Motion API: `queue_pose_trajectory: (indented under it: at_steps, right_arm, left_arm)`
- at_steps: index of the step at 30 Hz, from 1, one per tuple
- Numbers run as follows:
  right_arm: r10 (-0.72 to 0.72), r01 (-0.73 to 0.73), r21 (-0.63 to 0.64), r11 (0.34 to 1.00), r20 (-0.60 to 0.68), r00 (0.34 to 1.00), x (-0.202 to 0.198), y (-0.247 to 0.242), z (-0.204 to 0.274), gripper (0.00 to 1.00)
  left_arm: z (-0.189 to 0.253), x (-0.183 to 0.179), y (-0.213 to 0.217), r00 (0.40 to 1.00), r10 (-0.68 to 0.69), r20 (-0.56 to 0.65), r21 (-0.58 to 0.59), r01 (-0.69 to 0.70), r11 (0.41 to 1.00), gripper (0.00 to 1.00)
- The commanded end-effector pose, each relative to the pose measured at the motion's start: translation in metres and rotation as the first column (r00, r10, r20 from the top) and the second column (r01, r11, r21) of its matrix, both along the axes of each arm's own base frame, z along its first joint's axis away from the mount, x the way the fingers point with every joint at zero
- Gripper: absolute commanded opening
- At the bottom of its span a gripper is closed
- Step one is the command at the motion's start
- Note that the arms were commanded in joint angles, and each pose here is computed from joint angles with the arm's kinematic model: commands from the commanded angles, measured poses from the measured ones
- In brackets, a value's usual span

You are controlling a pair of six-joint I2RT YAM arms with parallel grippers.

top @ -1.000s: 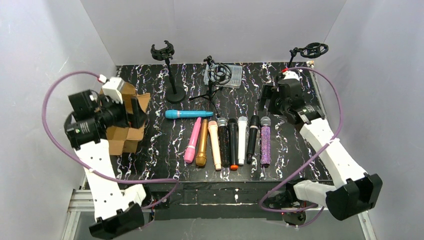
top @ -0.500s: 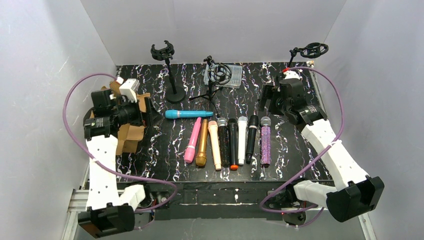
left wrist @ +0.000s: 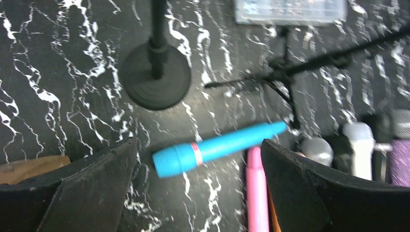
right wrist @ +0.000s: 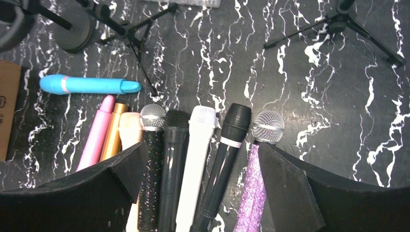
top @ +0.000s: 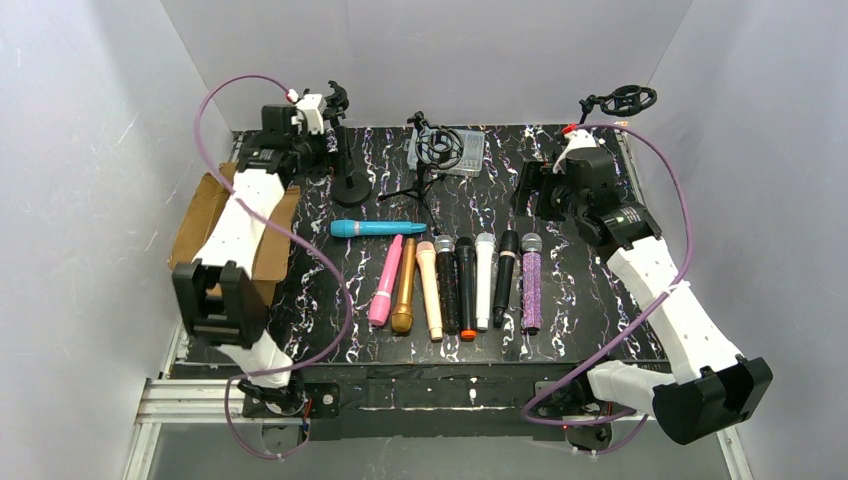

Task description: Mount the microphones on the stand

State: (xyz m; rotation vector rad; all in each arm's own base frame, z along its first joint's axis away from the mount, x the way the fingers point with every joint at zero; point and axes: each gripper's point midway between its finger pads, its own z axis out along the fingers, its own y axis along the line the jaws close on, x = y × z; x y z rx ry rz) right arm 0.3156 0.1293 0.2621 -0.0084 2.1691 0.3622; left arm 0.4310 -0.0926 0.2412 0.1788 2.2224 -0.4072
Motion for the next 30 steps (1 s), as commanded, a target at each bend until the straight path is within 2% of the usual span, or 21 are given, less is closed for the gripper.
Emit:
queue_pose_trajectory:
  at_steps: [1,5,12,16,20,25,30]
  right_arm:
    - [0.062,-0.071,0.046,0.996,0.177,0.982,0.008,0.010,0.053,0.91]
    - [0.114,-0.128,0.051,0.990,0.220,0.969,0.013,0.021,0.062,0.88]
    - [0.194,-0.216,0.057,0.975,0.266,0.944,0.018,0.037,0.067,0.82]
    - [0.214,-0.234,0.046,0.971,0.268,0.939,0.019,0.040,0.063,0.78]
    - [0.223,-0.242,0.039,0.970,0.265,0.938,0.021,0.041,0.057,0.75]
    - [0.243,-0.260,0.035,0.965,0.257,0.935,0.020,0.044,0.051,0.73]
    - [0.245,-0.258,0.020,0.966,0.257,0.935,0.019,0.042,0.048,0.71]
  left_arm:
    - [0.002,0.055,0.013,0.988,0.125,0.096,0.086,-0.133,0.987,0.96]
    - [-0.006,0.095,0.009,0.980,0.147,0.130,0.112,-0.162,0.980,0.89]
    - [-0.025,0.133,-0.005,0.980,0.111,0.167,0.135,-0.134,0.982,0.78]
    - [-0.033,0.142,-0.005,0.974,0.098,0.204,0.161,-0.132,0.978,0.57]
    - [-0.037,0.143,-0.001,0.970,0.076,0.230,0.196,-0.123,0.973,0.27]
    - [-0.024,0.139,-0.005,0.959,0.036,0.280,0.195,-0.094,0.976,0.01]
    - [0.002,0.136,-0.015,0.938,-0.037,0.343,0.187,-0.029,0.982,0.00]
